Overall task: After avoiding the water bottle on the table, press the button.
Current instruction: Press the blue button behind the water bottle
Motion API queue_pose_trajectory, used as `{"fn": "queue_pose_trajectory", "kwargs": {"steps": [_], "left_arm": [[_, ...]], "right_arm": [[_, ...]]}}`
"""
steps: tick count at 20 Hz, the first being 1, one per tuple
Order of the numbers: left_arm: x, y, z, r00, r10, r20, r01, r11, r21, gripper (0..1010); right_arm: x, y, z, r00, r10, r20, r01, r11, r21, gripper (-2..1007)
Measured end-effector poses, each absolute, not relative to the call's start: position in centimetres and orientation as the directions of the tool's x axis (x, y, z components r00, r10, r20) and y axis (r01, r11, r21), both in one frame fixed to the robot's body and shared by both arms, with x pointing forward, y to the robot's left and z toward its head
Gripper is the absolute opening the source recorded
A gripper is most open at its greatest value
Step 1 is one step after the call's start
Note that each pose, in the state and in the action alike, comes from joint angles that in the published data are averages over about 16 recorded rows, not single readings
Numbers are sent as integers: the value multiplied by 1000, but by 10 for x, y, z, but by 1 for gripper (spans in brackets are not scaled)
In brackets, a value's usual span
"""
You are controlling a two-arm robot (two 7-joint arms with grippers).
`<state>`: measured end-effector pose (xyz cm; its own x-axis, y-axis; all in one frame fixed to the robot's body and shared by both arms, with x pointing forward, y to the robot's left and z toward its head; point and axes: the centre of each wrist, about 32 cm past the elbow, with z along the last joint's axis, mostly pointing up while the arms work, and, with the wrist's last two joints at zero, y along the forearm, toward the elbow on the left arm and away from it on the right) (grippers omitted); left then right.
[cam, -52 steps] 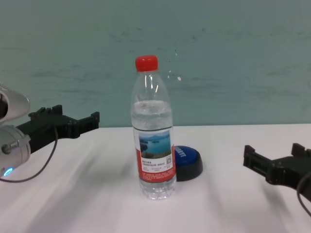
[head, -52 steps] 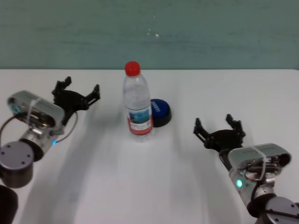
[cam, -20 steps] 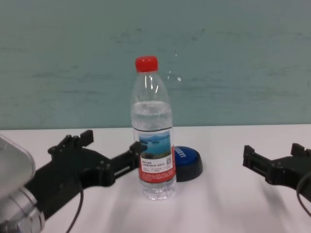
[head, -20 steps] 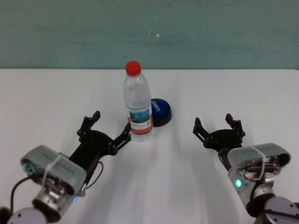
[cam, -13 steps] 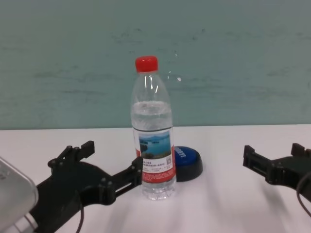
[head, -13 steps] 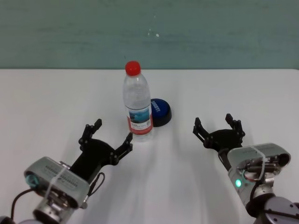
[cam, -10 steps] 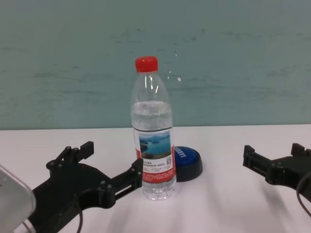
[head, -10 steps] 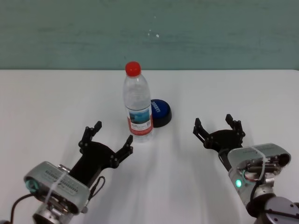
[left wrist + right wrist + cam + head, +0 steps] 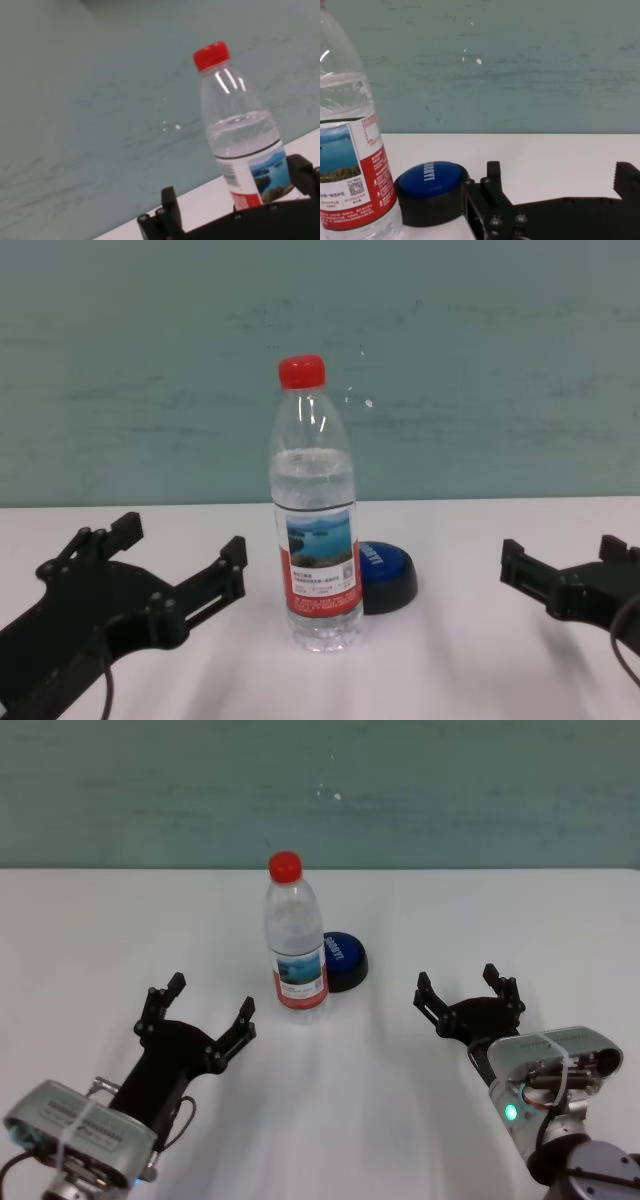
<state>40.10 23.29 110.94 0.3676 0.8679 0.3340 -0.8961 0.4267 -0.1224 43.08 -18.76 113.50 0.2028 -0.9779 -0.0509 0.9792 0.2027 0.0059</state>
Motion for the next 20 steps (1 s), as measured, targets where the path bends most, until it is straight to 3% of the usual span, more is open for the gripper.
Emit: {"fn": "queue_pose_trajectory", "kwargs": {"steps": [20], "left_arm": [[394, 241, 1095, 349, 895, 278, -920, 383, -78, 1000]], "right_arm": [[431, -188, 1135, 203, -978, -51, 979, 203, 6, 1004]]}}
